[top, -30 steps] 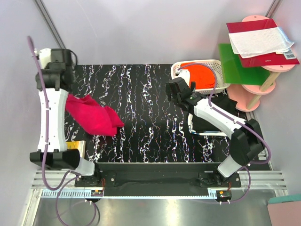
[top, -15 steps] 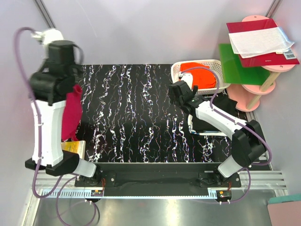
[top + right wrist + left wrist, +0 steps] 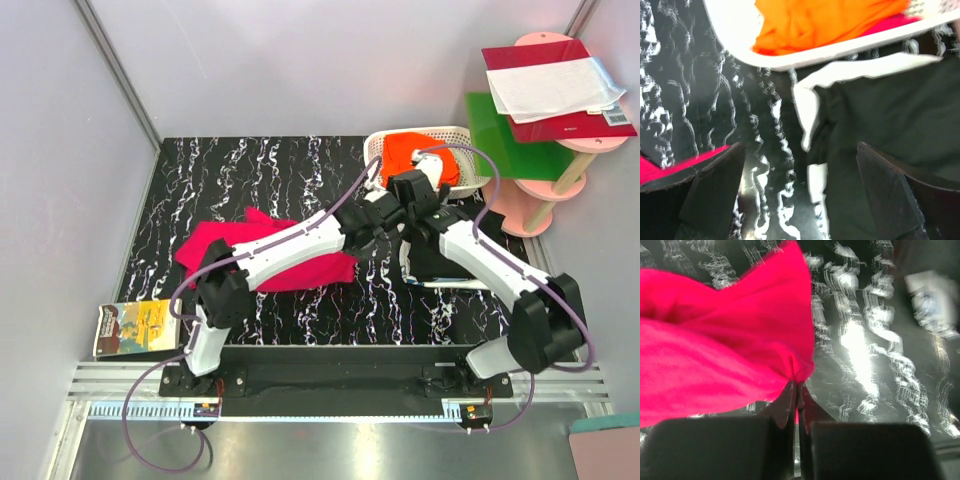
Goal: Fold and stack the t-shirts
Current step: Flatten out the tshirt
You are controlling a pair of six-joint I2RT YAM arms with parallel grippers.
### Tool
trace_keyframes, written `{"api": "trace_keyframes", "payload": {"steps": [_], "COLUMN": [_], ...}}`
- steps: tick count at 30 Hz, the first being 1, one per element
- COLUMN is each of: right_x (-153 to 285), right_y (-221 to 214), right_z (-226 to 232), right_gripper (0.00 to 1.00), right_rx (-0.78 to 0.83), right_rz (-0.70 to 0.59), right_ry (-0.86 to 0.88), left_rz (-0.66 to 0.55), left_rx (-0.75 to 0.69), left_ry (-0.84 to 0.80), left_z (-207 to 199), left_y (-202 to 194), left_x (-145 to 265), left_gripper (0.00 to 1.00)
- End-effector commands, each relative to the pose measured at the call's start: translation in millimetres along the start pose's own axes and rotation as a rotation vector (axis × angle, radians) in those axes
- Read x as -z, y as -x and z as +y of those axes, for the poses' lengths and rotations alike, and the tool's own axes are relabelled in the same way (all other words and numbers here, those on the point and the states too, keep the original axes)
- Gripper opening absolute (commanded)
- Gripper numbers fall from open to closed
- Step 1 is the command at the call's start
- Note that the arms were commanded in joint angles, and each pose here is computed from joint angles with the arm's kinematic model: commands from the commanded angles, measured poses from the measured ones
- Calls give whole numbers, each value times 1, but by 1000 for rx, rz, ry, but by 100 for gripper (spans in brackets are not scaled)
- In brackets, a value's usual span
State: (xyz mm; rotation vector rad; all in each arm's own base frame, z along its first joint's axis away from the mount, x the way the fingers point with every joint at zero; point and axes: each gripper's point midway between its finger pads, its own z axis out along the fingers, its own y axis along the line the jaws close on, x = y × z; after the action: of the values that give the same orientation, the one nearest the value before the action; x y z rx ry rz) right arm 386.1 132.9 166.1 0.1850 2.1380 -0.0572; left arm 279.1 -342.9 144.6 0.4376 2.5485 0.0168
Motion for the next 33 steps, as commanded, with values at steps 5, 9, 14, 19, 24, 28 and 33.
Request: {"api": "trace_keyframes", "payload": {"steps": [5,9,14,19,24,28,33], "right_x": [16,16,18,32,63,76,71], "right_y": [22,23,30,52,99,113,105], "right_z": [-5,-5,-7,-31,-75,-96,-99], "right_gripper": [100,100,100,100,98,98,98], "right_rx": [-61,-81,-110,-171,-239,-249,-255], "right_rz": [-82,-88,-113,-184,-320,-358,-336], "right_ry": [7,12,4,-47,-115,-146,-143], "left_rz": [-434,-488,-568,-605,-532,-643,-845], "left_rx": [154,216,169,81,-32,0,201], "left_ry": [-135,-44,-272,-600,-876,-868,-592], "left_z": [9,76,74,6,-70,-52,70], "left_y": [99,110,127,141,122,129,138], "left_x": [135,152,213,272,302,336,347], "left_gripper": [0,0,0,0,0,0,0]}}
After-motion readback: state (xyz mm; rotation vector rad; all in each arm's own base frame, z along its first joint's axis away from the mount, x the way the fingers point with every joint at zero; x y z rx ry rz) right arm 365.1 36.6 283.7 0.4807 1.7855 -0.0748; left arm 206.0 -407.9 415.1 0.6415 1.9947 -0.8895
